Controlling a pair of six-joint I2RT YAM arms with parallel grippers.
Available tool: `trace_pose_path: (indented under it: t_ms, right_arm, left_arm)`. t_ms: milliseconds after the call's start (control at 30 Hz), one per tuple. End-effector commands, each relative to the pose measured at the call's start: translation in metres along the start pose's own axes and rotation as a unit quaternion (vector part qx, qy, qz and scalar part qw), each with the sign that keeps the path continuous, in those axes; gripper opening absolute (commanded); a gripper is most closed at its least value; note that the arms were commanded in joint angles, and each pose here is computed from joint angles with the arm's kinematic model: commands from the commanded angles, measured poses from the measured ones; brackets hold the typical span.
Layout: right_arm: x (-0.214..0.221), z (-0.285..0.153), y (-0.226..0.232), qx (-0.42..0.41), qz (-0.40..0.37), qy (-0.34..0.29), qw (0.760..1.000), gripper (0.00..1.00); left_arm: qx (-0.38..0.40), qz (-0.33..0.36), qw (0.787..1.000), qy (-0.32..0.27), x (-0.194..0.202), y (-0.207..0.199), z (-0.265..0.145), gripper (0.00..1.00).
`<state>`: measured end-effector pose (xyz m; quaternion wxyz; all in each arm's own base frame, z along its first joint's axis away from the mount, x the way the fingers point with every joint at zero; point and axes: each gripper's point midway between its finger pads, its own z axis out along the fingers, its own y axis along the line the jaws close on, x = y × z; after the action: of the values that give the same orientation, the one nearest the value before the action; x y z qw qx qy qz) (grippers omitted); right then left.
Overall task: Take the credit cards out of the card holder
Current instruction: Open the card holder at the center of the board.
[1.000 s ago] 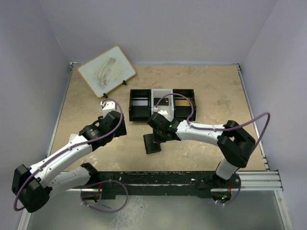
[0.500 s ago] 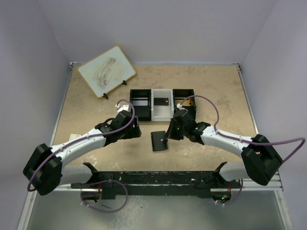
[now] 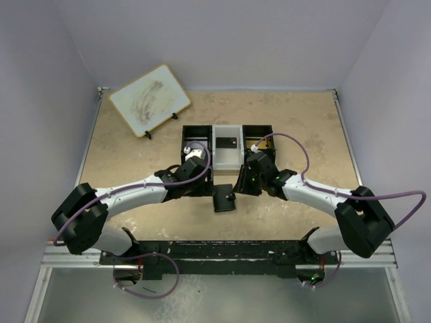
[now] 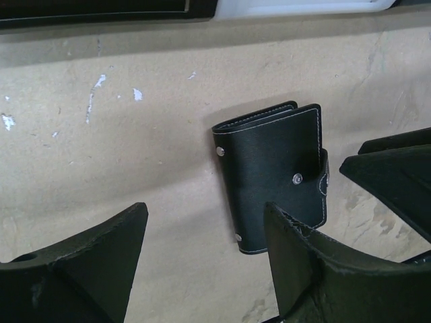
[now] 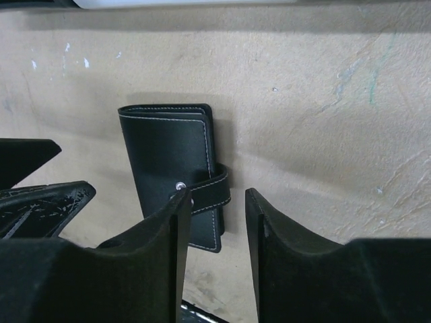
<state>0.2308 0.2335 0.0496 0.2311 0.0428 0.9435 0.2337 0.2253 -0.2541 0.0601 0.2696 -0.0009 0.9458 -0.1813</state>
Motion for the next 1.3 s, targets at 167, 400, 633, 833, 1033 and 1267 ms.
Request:
trace_pose_path:
  t_ms: [167,400,633,833,1033,1267]
  right_arm:
    - [-0.014,-0.009,0.002,0.014,-0.031,-0.016,0.999,0.51]
    - [-0.008,0.000,0.009,0.004,-0.033,0.005,0.999,0.65]
    - [-0.003,0.011,0.024,0.009,-0.055,0.020,0.998,0.66]
    - [0.001,0.017,0.002,0.077,-0.040,0.023,0.996,0.65]
    - [0.009,0.009,-0.011,0.101,-0.029,0.034,0.994,0.61]
    - [0.010,0.003,-0.023,0.112,-0.015,0.029,0.993,0.58]
  left_arm:
    - [0.029,-0.027,0.999,-0.025,-0.010,-0.034,0.012,0.66]
    - [0.023,-0.050,0.998,-0.023,-0.004,-0.034,0.020,0.64]
    - [0.018,-0.052,0.998,-0.026,-0.004,-0.034,0.024,0.63]
    - [-0.048,-0.061,0.996,-0.034,-0.006,-0.013,0.031,0.58]
    - [-0.070,-0.040,0.996,-0.026,-0.001,-0.006,0.033,0.56]
    - [-0.103,-0.019,0.995,0.002,0.022,0.016,0.039,0.56]
